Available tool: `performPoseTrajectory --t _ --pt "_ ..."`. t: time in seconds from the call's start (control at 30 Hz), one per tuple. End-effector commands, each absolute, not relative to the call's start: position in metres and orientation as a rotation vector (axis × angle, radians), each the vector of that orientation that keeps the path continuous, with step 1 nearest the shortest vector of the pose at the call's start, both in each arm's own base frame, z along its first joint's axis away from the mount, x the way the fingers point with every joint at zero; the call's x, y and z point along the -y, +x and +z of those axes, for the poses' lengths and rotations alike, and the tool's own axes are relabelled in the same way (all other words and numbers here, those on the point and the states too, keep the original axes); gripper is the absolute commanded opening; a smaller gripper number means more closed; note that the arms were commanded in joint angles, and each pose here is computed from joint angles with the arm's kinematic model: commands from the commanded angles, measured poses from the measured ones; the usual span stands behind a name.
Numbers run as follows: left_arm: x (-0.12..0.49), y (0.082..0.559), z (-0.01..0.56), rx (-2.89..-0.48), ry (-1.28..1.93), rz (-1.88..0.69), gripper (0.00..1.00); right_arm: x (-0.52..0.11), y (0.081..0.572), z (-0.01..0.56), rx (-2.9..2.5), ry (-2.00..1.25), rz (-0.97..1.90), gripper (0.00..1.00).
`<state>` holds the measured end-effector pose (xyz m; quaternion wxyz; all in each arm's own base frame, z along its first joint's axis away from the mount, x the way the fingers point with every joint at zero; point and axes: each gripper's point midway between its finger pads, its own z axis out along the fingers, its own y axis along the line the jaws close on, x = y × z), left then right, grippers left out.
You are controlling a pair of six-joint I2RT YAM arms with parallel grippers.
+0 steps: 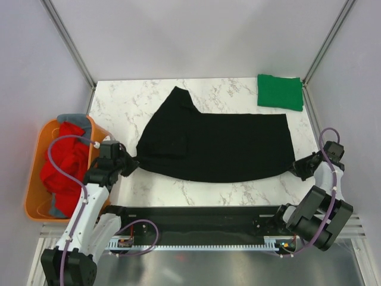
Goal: Fold and stack the t-shirts
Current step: Fold the tshirt
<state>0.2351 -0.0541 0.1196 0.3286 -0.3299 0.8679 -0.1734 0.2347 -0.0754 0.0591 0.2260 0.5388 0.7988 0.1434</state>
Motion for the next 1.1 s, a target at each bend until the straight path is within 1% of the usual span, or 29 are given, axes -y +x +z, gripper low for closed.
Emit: performPoseTrajectory --t 0.0,0.17,0.3,0.37,0.4,0.43,0.47,0.5,0.53,0.57,0.73,0.97,1.07 --pt "0.033 0.218 0.093 -2.200 -1.083 -0.393 0.06 0.077 0.228 0.062 -2.166 1.486 0.384 0.00" --pt "0.038 0.215 0.080 -2.275 -1.048 -0.387 0.13 0.078 0.217 0.061 -2.156 1.519 0.343 0.00" --pt "0.042 0.217 0.073 -2.344 -1.032 -0.382 0.15 0.088 0.206 0.055 -2.135 1.587 0.298 0.00" --pt "0.046 0.218 0.071 -2.367 -1.016 -0.403 0.23 0.095 0.202 0.054 -2.124 1.613 0.277 0.01" --pt "0.048 0.218 0.070 -2.376 -1.003 -0.416 0.30 0.097 0.201 0.053 -2.127 1.620 0.266 0.06" --pt "0.049 0.218 0.068 -2.387 -1.005 -0.422 0.49 0.097 0.199 0.051 -2.137 1.618 0.266 0.17" --pt "0.051 0.219 0.069 -2.389 -0.996 -0.430 0.58 0.096 0.198 0.050 -2.141 1.619 0.268 0.34" --pt "0.052 0.219 0.069 -2.395 -0.991 -0.437 0.66 0.095 0.199 0.049 -2.139 1.615 0.276 0.52" --pt "0.052 0.220 0.070 -2.394 -0.987 -0.442 0.73 0.094 0.197 0.048 -2.137 1.615 0.275 0.72" --pt "0.053 0.221 0.070 -2.394 -0.984 -0.444 0.75 0.094 0.197 0.047 -2.133 1.616 0.275 0.77" --pt "0.058 0.232 0.080 -2.415 -0.936 -0.473 0.83 0.089 0.200 0.053 -2.114 1.596 0.314 0.84" --pt "0.066 0.260 0.086 -2.486 -0.862 -0.480 0.88 0.088 0.216 0.084 -2.077 1.463 0.337 0.91" --pt "0.078 0.275 0.090 -2.515 -0.798 -0.558 0.90 0.081 0.229 0.098 -2.079 1.386 0.351 0.93"
